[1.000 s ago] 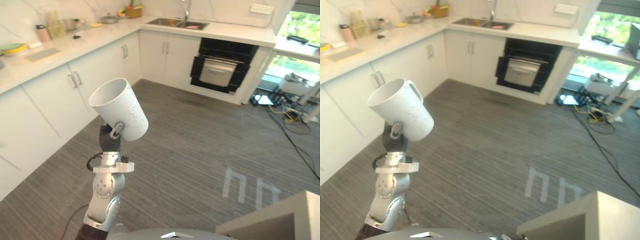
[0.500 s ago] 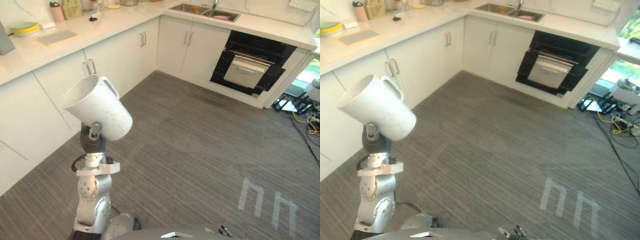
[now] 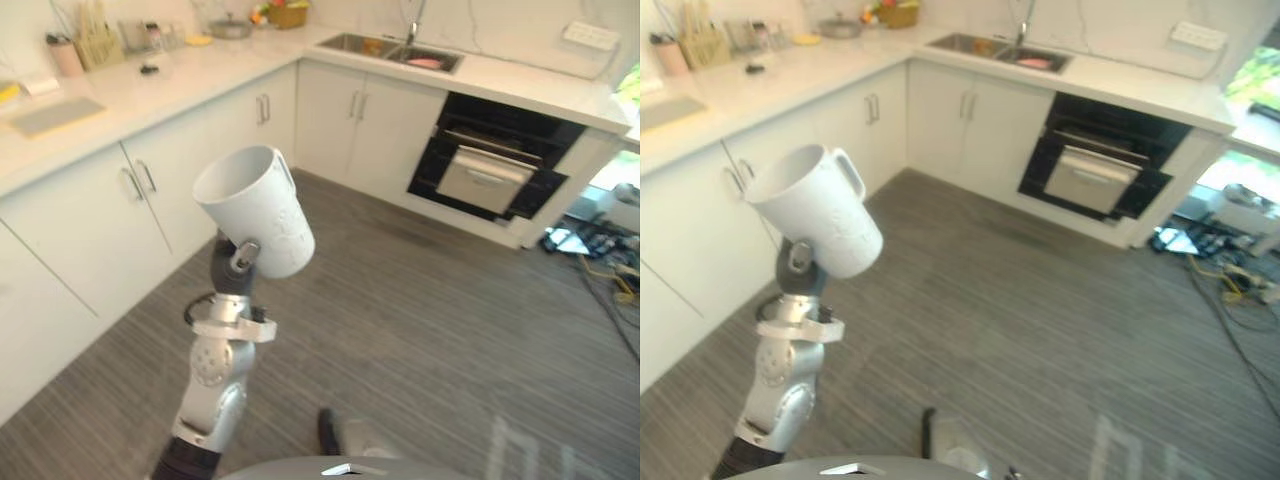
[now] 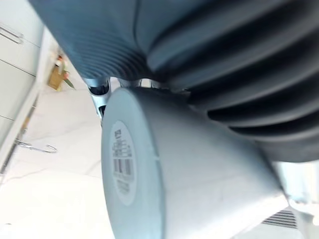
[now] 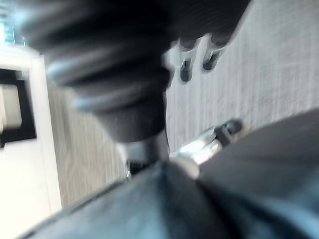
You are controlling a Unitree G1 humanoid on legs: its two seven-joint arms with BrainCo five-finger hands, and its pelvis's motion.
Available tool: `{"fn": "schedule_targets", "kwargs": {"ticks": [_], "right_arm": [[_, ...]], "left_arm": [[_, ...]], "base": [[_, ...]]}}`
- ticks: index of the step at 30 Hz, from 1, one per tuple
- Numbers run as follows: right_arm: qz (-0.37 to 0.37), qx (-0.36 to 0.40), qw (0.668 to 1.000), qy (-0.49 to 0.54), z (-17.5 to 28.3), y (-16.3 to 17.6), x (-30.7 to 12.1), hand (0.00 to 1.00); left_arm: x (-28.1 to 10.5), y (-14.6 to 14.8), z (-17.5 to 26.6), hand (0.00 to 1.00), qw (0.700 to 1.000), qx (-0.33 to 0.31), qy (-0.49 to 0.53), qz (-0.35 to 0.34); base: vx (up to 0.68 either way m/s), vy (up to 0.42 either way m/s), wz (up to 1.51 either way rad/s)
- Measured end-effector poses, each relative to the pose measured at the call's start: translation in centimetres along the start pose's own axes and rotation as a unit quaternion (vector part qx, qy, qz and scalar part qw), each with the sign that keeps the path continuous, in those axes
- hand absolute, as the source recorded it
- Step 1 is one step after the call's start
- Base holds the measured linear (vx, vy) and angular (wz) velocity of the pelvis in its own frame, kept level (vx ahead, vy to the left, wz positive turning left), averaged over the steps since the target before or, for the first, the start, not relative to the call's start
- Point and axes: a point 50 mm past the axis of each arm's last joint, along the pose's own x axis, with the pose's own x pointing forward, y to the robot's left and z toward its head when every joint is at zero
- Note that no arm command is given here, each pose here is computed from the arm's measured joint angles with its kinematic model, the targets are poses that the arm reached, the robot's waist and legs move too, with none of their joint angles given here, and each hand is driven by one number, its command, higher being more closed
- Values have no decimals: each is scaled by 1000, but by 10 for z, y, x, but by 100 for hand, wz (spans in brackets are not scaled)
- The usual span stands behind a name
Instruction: Walk over to the sink, pick up the cup, carry it to the dishwasher, place the cup inside the dishwasher, then close the dishwasher door
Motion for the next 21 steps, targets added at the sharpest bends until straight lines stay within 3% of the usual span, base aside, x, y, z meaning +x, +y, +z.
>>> {"fn": "schedule_targets", "kwargs": {"ticks": [9, 14, 21], "right_arm": [[14, 1, 1000, 0, 2, -13, -3, 0], [6, 30, 999, 19, -7, -6, -5, 0], [6, 44, 999, 25, -9, -6, -5, 0]], "left_arm": [[1, -13, 3, 100, 999, -34, -16, -18], [-6, -13, -3, 100, 999, 1, 1, -38], [-5, -10, -2, 100, 999, 4, -2, -33]], "base": [[328, -90, 19], [96, 55, -32], [-7, -2, -13]]}}
